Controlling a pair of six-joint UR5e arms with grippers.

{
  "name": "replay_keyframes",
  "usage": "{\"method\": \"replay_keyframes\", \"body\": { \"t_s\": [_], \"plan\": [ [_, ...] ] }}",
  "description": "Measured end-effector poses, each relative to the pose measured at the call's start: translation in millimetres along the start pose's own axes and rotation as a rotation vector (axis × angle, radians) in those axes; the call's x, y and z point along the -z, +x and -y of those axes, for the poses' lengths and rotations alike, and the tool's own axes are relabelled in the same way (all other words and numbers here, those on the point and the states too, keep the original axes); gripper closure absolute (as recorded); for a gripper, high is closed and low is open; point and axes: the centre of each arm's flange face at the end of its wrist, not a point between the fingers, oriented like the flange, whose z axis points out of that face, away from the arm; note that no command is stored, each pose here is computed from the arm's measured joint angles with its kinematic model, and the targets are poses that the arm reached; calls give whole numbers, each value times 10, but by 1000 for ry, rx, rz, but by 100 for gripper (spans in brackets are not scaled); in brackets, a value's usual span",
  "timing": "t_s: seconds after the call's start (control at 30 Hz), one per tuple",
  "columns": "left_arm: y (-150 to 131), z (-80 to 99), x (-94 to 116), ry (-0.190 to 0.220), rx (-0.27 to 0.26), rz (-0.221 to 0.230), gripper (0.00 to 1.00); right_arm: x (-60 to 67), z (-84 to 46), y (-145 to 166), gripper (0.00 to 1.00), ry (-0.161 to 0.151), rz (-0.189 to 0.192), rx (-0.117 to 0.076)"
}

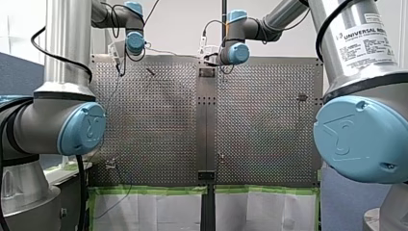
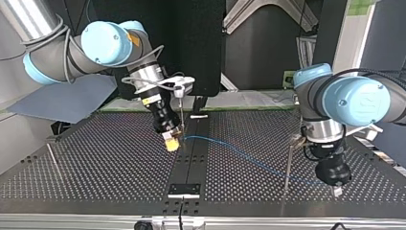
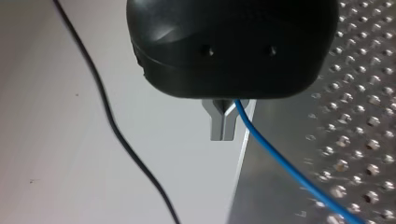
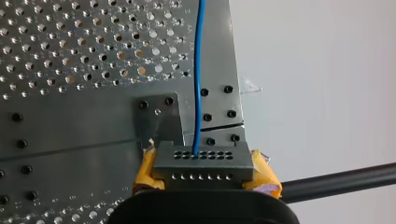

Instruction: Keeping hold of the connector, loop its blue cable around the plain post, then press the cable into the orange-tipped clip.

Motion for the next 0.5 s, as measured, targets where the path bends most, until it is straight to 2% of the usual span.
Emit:
{"method": "replay_keyframes", "body": {
  "t_s": [0.33,0.5],
  "plan": [
    [264,-151,-38,1,-10,-37,98,-6,-36,-38,100,-20,7,4],
    [388,-239,-27,4,-11,-51,95,-10,-21,-124,100,-20,28,7]
  ]
}}
